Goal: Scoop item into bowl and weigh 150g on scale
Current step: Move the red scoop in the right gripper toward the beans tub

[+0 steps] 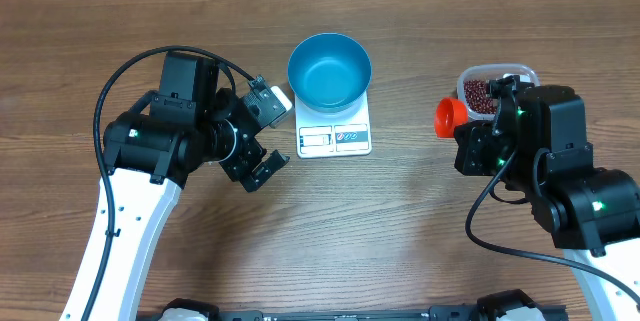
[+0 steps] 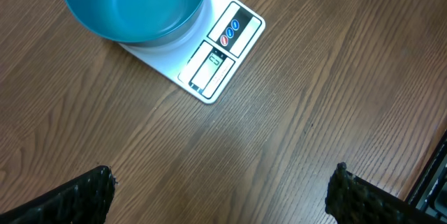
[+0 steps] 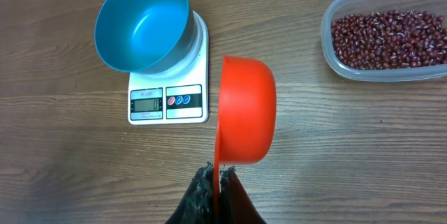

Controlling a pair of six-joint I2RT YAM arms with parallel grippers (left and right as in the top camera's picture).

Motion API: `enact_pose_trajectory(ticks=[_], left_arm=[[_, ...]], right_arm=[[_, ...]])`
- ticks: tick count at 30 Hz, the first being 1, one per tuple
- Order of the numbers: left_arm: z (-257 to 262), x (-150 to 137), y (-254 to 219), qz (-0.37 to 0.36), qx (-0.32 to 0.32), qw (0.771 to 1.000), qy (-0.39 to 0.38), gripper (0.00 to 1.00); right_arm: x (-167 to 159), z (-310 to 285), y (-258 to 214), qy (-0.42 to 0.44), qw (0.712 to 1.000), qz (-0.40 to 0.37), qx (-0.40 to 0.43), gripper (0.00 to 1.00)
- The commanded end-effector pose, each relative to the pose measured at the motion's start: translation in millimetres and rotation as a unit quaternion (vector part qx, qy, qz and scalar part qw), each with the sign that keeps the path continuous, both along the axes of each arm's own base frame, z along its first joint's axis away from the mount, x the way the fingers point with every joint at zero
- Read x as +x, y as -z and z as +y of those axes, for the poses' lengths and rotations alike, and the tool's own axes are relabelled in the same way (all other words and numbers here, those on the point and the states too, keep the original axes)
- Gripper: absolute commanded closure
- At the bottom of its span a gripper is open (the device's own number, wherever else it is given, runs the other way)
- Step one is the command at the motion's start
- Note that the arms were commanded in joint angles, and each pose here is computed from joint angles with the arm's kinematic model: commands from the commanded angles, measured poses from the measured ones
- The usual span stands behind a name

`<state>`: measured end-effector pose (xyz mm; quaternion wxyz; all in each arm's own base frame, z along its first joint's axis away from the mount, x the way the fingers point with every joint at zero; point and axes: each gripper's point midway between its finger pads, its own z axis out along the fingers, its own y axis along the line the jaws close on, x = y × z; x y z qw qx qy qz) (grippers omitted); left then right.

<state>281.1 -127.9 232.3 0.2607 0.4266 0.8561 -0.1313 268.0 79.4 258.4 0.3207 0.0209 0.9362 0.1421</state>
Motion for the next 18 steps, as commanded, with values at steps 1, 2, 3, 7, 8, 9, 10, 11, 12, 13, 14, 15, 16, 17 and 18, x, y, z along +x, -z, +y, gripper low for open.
enact_pose_trajectory(ticks=[1, 2, 3, 7, 8, 9, 10, 11, 12, 13, 14, 15, 16, 17, 18], left_arm=[[-7, -6, -5, -0.002, -0.023, 1.0, 0.016, 0.0], [-9, -7, -6, 0.0, -0.027, 0.999, 0.019, 0.0], [-10, -7, -6, 0.001, -0.031, 0.999, 0.021, 0.0], [-10, -8, -5, 0.004, -0.031, 0.999, 0.021, 0.0], [-9, -8, -5, 0.004, -0.029, 0.999, 0.02, 0.0], [-9, -7, -4, 0.005, -0.028, 0.999, 0.02, 0.0], [-9, -7, -3, 0.006, -0.027, 0.999, 0.019, 0.0], [-9, -7, -2, 0.008, -0.026, 0.999, 0.019, 0.0], [-8, -7, -1, 0.01, -0.025, 0.999, 0.019, 0.0], [-9, -6, 1, 0.013, -0.025, 0.999, 0.019, 0.0], [-9, -6, 2, 0.016, -0.024, 0.999, 0.018, 0.0], [-9, -5, 4, 0.02, -0.023, 0.999, 0.018, 0.0], [-9, -5, 6, 0.023, -0.022, 0.999, 0.018, 0.0], [-9, -4, 9, 0.027, -0.021, 0.999, 0.018, 0.0], [-9, -3, 11, 0.031, -0.021, 0.999, 0.018, 0.0]], right_arm=[[3, -1, -17, 0.003, 1.0, -0.028, 0.003, 0.96], [4, -1, -18, 0.003, 1.0, -0.028, 0.003, 0.96], [4, -1, -18, 0.003, 1.0, -0.029, 0.003, 0.96], [5, -5, -17, 0.009, 0.999, -0.03, -0.004, 0.96], [5, -7, -17, 0.013, 0.999, -0.031, -0.009, 0.96], [5, -8, -17, 0.016, 0.999, -0.031, -0.011, 0.96], [5, -8, -17, 0.017, 0.999, -0.031, -0.013, 0.96], [5, -8, -17, 0.017, 0.999, -0.031, -0.013, 0.96], [6, -8, -17, 0.017, 0.999, -0.031, -0.013, 0.96], [6, -8, -17, 0.017, 0.999, -0.031, -0.013, 0.96], [6, -8, -17, 0.017, 0.999, -0.031, -0.013, 0.96], [6, -8, -17, 0.017, 0.999, -0.031, -0.013, 0.96], [6, -8, -17, 0.017, 0.999, -0.031, -0.013, 0.96], [6, -8, -17, 0.017, 0.999, -0.031, -0.013, 0.96], [6, -8, -17, 0.017, 0.999, -0.031, -0.013, 0.96]])
